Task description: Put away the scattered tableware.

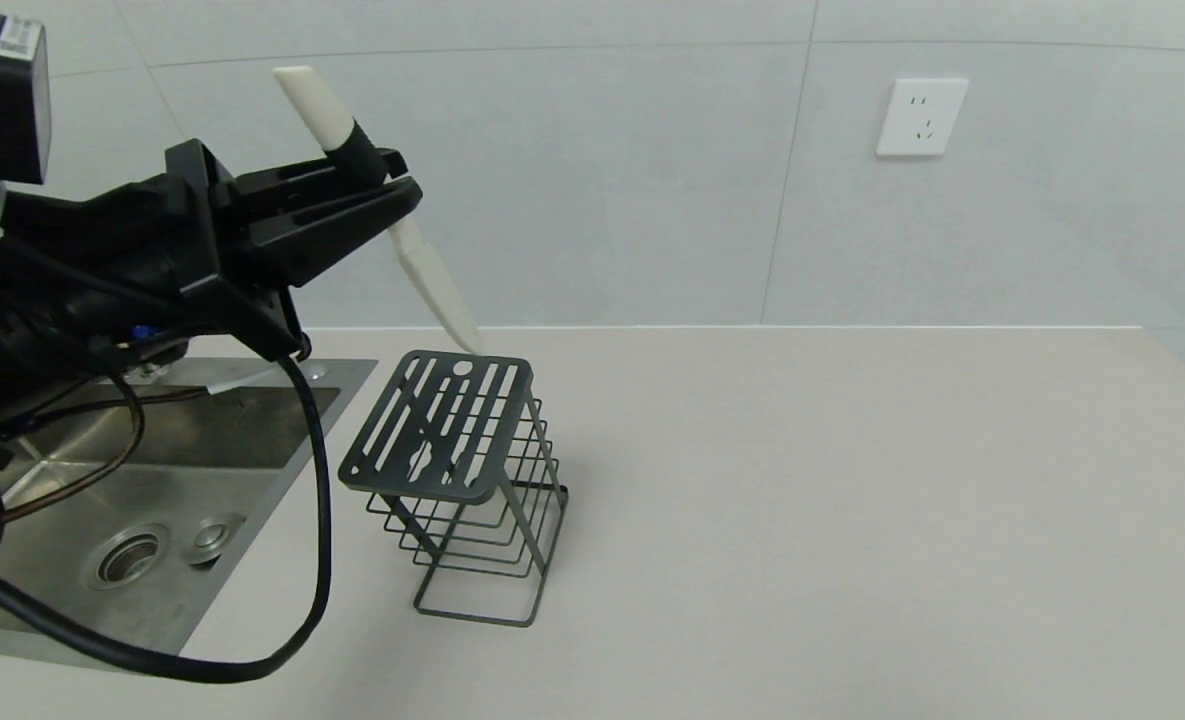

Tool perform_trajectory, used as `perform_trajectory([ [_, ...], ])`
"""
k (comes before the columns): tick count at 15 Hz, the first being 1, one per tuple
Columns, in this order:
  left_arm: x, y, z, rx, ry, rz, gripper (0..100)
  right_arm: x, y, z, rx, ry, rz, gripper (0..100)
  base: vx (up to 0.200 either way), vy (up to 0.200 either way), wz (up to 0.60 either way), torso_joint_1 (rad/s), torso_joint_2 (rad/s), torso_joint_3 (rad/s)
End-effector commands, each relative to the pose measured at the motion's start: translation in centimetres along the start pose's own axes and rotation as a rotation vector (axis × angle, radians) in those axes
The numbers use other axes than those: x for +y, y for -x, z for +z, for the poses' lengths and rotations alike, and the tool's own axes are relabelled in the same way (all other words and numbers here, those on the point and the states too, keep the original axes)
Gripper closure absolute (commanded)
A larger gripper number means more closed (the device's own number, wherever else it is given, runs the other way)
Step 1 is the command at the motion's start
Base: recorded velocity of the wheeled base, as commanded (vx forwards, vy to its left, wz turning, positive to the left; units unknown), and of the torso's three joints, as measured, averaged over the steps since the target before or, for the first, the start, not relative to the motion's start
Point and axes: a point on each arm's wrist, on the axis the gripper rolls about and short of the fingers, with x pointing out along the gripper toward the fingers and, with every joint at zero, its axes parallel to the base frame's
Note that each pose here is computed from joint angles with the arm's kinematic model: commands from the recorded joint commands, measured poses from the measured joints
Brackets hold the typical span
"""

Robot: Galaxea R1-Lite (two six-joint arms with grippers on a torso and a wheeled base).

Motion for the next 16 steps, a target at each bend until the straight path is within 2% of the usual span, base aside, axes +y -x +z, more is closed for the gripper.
perform_trajectory([
  [1, 0.1, -0.2, -0.3, 0.002, -0.001, -0.021, 100, 0.1, 0.2, -0.2, -0.015, -0.119, 0.016, 100, 0.000, 0.000, 0.00, 0.000, 0.00, 0.000],
  [2, 0.3, -0.3, -0.4, 0.001, -0.013, -0.036, 100, 0.1, 0.2, -0.7, 0.033, -0.171, 0.011, 100, 0.000, 0.000, 0.00, 0.000, 0.00, 0.000],
  [4, 0.9, -0.7, -0.5, -0.004, -0.034, -0.039, 100, 0.2, 0.2, -0.7, 0.038, -0.143, 0.022, 100, 0.000, 0.000, 0.00, 0.000, 0.00, 0.000],
  [5, 1.8, -1.3, -0.5, -0.016, -0.055, -0.047, 100, 0.2, 0.2, -0.7, 0.035, -0.138, 0.021, 100, 0.000, 0.000, 0.00, 0.000, 0.00, 0.000],
  [6, 1.9, -1.5, -0.4, -0.023, -0.062, -0.083, 100, 0.2, 0.2, -0.7, 0.034, -0.139, 0.028, 100, 0.000, 0.000, 0.00, 0.000, 0.00, 0.000],
  [8, 1.7, -1.4, -0.8, -0.017, -0.051, -0.121, 100, 0.3, 0.2, -0.7, 0.032, -0.144, 0.057, 100, 0.000, 0.000, 0.00, 0.000, 0.00, 0.000],
  [10, 0.6, -0.6, -1.2, 0.003, -0.017, -0.168, 100, 0.3, 0.2, -0.7, 0.032, -0.148, 0.067, 100, 0.000, 0.000, 0.00, 0.000, 0.00, 0.000],
  [12, 0.2, -0.4, -1.6, 0.012, 0.000, -0.176, 100, 0.3, 0.2, -0.7, 0.032, -0.148, 0.067, 100, 0.000, 0.000, 0.00, 0.000, 0.00, 0.000],
  [16, 0.2, -0.6, -2.0, 0.025, 0.021, -0.180, 100, 0.3, 0.2, -0.7, 0.032, -0.148, 0.067, 100, 0.000, 0.000, 0.00, 0.000, 0.00, 0.000],
])
